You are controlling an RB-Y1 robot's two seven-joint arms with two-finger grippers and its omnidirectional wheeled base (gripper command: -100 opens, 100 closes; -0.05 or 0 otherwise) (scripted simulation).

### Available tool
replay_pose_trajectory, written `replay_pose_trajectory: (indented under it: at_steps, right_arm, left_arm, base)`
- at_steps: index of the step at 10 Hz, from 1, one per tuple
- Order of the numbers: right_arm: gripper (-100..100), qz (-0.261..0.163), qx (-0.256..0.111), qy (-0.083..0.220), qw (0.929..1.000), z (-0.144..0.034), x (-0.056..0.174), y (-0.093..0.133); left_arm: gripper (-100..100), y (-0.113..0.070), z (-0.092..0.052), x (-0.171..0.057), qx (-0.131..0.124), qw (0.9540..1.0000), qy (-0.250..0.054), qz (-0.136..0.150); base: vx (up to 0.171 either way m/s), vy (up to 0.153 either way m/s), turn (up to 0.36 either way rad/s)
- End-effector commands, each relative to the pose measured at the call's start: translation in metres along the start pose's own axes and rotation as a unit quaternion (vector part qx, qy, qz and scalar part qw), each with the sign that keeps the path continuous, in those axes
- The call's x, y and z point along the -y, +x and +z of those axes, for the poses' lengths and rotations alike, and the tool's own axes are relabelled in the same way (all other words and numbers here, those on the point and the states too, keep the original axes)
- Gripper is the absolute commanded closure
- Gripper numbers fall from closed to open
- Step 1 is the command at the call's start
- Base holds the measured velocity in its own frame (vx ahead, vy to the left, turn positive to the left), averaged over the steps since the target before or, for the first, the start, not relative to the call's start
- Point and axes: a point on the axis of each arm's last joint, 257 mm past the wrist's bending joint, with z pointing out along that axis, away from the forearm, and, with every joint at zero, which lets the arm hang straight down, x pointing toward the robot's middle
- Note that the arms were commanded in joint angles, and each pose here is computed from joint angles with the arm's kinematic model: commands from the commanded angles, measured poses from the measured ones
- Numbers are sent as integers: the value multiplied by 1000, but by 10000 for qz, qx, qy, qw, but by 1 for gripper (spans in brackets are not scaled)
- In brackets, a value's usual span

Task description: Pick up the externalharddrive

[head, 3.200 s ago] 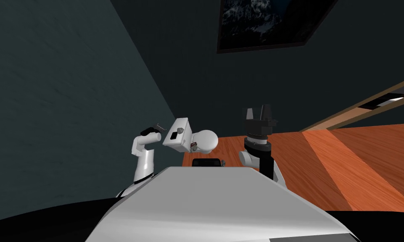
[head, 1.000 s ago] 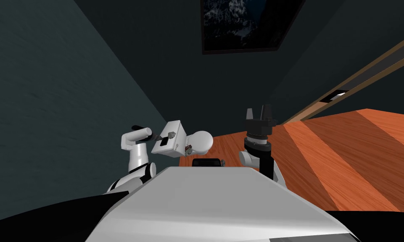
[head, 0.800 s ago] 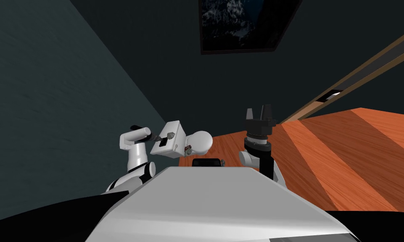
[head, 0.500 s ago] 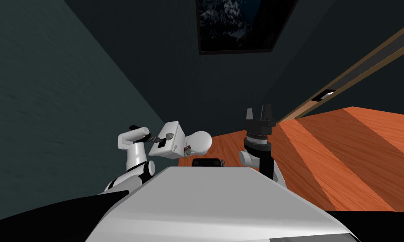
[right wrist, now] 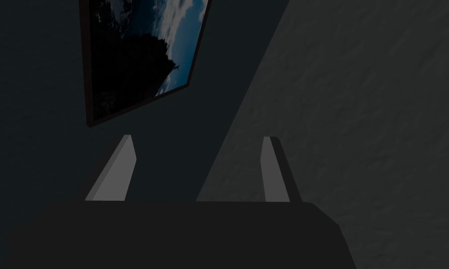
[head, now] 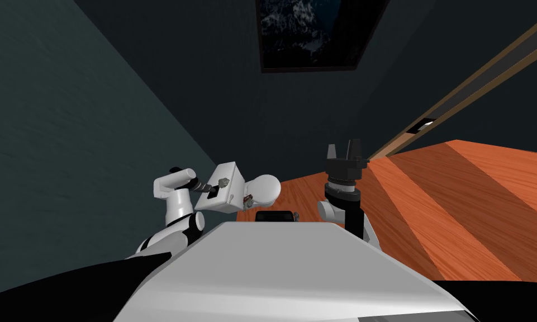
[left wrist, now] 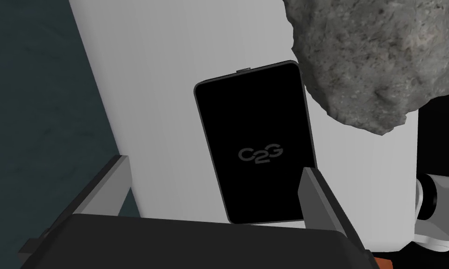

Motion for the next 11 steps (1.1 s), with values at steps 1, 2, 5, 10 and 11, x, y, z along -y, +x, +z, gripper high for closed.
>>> replay_pose_trajectory:
  at_steps: [1,2,5,10,11]
  right_arm:
    - [0,0,0,0,10000,0,0,0]
    - [0,0,0,0,10000,0,0,0]
    - [0,0,0,0,10000,0,0,0]
    - [0,0,0,0,10000,0,0,0]
    - [0,0,0,0,10000,0,0,0]
  left_arm:
    - [-100,-11,-1,-4,190,9996,-188,-130]
    - [-100,-13,-1,-6,241,9994,-225,-130]
    - [-100,-32,-3,-15,601,9962,-549,-301]
    - [0,-49,-6,-25,916,9917,-813,-396]
    - [-100,-45,-2,-21,914,9916,-811,-422]
  base:
    - [3,1,-53]
    - [2,1,-37]
    - [2,2,-42]
    - [0,2,-22]
    - [-18,-9,-33]
